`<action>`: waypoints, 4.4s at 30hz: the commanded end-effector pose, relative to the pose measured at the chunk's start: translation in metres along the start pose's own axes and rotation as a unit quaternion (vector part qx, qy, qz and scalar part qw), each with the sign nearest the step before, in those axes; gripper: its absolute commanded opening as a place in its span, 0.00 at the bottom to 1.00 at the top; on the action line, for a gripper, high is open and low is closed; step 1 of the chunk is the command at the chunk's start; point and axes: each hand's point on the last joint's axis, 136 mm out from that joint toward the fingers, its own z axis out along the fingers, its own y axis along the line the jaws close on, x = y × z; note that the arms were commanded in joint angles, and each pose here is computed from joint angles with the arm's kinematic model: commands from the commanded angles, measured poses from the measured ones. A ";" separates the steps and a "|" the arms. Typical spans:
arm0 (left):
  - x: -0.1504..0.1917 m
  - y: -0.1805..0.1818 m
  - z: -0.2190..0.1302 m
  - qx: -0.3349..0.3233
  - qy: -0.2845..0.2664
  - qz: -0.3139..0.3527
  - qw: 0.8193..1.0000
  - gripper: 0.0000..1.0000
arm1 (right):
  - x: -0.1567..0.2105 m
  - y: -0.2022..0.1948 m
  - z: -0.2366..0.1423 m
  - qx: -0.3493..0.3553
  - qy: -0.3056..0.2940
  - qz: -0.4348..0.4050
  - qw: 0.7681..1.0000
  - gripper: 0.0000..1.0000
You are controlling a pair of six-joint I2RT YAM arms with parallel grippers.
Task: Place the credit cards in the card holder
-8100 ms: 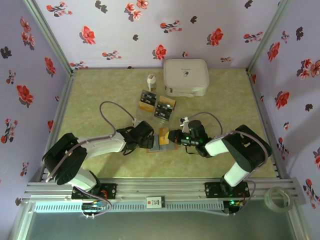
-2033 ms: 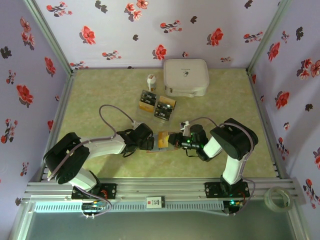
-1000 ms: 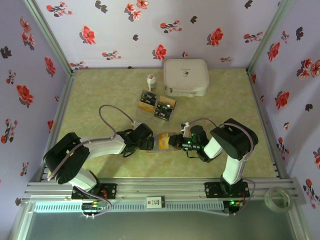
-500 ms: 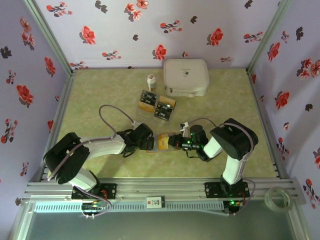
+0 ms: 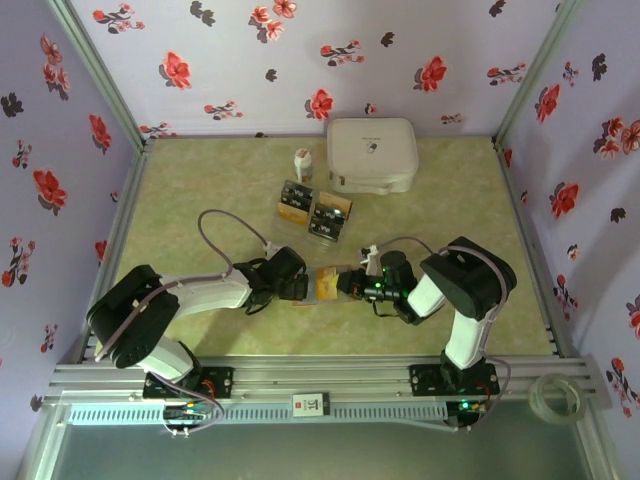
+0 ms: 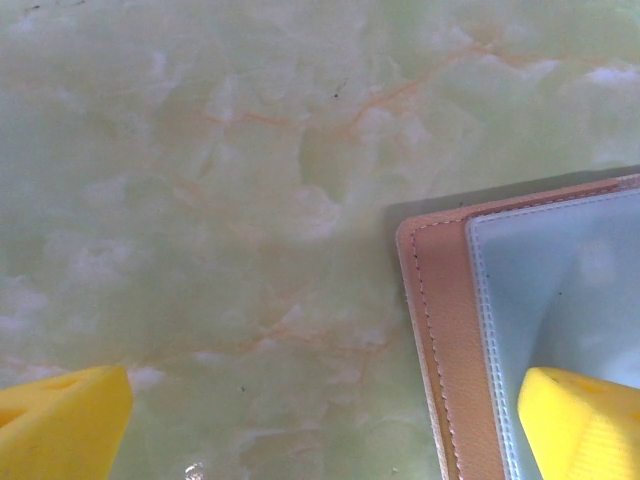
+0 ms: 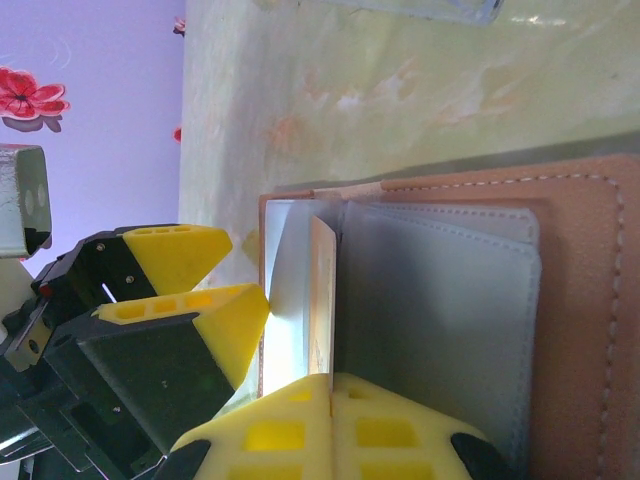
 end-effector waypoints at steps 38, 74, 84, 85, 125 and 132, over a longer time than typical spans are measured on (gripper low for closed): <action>0.009 0.010 0.001 -0.012 0.010 -0.003 1.000 1.00 | 0.021 -0.041 -0.007 0.078 0.016 0.058 0.995 0.00; 0.009 0.009 0.002 -0.011 0.009 -0.004 1.000 1.00 | 0.023 -0.036 -0.002 0.085 0.042 0.050 0.994 0.00; 0.008 0.009 0.002 -0.012 0.009 -0.005 1.000 1.00 | 0.020 -0.034 0.000 0.085 0.040 0.044 0.995 0.00; 0.008 0.009 0.001 -0.011 0.009 -0.005 1.000 1.00 | 0.020 -0.035 0.000 0.088 0.040 0.044 0.994 0.00; 0.010 0.010 0.004 -0.012 0.010 -0.004 1.000 1.00 | 0.012 -0.049 -0.002 0.101 0.040 0.046 0.993 0.00; 0.010 0.010 0.003 -0.012 0.010 -0.005 1.000 1.00 | 0.017 -0.049 -0.001 0.101 0.046 0.046 0.993 0.00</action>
